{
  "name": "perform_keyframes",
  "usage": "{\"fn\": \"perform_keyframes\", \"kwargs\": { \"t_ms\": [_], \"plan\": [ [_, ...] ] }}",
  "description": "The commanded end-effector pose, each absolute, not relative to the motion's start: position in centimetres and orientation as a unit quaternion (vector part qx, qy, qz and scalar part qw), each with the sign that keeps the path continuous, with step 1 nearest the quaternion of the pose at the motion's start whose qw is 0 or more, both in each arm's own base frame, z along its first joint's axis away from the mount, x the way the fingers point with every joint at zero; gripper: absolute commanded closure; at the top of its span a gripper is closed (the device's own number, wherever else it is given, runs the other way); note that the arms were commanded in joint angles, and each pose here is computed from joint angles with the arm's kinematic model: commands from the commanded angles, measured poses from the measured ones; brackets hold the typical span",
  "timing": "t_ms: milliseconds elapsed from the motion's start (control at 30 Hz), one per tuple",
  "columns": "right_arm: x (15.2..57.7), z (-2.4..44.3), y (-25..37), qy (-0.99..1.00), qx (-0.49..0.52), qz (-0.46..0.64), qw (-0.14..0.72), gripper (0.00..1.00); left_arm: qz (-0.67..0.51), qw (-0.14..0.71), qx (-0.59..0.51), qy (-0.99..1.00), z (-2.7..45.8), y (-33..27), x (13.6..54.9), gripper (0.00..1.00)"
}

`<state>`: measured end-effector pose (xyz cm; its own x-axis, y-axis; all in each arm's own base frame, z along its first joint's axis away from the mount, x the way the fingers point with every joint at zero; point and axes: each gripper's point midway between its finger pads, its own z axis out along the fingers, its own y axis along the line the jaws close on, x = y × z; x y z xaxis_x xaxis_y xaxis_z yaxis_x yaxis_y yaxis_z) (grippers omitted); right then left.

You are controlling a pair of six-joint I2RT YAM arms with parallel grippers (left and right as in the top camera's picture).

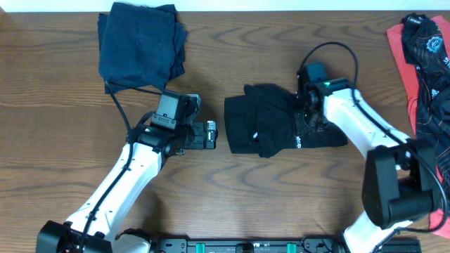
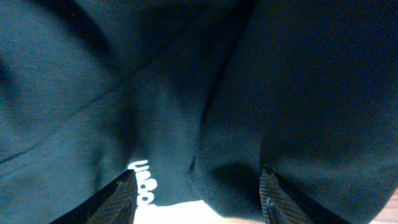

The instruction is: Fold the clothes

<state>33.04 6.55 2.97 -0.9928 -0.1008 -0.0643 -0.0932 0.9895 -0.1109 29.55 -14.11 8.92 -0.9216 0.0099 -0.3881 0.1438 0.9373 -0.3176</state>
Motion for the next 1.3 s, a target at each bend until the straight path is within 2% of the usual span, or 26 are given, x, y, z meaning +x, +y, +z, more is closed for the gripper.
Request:
{"fn": "perform_keyframes", "kwargs": {
  "t_ms": [0,67,233,400,533,600,733,1267],
  "plan": [
    [32.9,2.5,5.2,0.993,-0.047,-0.102,0.032,0.39,-0.173,0.185,0.042,0.966,8.5,-14.0,29.2,0.02],
    [32.9,2.5,5.1,0.993,-0.047,-0.105,0.030,0.40,-0.173,0.185,0.042,0.966,8.5,-14.0,29.2,0.02],
    [32.7,2.5,4.7,0.992,-0.048,-0.117,0.026,0.53,-0.173,0.185,0.042,0.966,8.5,-14.0,29.2,0.02],
    [32.3,2.3,5.0,0.992,-0.052,-0.112,0.018,0.56,-0.173,0.185,0.042,0.966,8.5,-14.0,29.2,0.02],
    [32.0,1.9,5.3,0.992,-0.057,-0.114,0.011,0.66,-0.173,0.185,0.042,0.966,8.5,-14.0,29.2,0.02],
    [31.9,1.5,5.4,0.991,-0.060,-0.116,0.004,0.74,-0.173,0.185,0.042,0.966,8.5,-14.0,29.2,0.02],
    [31.5,0.7,5.6,0.991,-0.068,-0.119,-0.008,0.98,-0.173,0.185,0.042,0.967,8.5,-14.0,29.2,0.02],
    [29.9,3.6,4.9,0.990,-0.046,-0.134,-0.026,0.99,-0.173,0.185,0.042,0.966,8.5,-14.0,29.2,0.02]
  ]
}}
